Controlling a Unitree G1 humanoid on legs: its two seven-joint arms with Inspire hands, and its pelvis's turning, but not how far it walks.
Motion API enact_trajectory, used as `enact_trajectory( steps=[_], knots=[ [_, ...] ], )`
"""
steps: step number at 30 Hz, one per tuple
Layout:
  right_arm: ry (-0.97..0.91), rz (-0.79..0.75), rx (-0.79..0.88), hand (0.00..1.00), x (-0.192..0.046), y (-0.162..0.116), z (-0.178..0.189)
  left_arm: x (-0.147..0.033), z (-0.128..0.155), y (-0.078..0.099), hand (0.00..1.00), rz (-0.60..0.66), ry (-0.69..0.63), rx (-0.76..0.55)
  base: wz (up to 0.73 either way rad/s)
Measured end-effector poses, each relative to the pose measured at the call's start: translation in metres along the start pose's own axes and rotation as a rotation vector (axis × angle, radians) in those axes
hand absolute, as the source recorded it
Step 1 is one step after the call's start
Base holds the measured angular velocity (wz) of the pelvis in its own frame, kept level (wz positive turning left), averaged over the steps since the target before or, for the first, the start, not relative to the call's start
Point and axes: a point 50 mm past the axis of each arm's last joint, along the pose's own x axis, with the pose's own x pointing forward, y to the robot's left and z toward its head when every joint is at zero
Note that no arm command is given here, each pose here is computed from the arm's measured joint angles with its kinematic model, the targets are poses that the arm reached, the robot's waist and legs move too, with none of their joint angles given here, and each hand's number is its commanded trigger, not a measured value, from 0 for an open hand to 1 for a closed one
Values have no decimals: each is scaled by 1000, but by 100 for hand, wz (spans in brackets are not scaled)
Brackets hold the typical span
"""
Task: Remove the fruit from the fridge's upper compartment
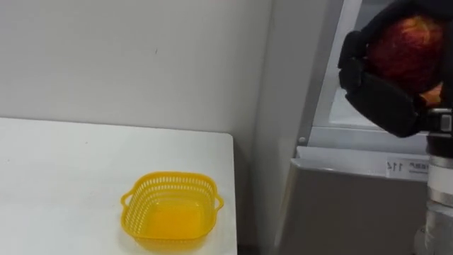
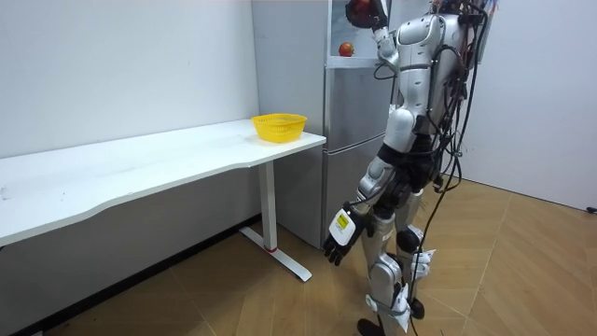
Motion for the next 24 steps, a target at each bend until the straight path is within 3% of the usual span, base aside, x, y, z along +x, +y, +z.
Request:
enact_trajectory(
  steps=[10, 15, 24],
  knots=[
    [-85, 145, 75, 100, -18, 30, 22, 2, 11, 6, 0, 9, -39, 54, 2],
    [-30, 373, 82, 100, -44, 64, 15, 4, 12, 6, 0, -4, -25, 78, 8],
    [23, 505, 33, 100, -60, 84, -5, 4, 8, 12, 0, 9, -5, 28, 15]
  ],
)
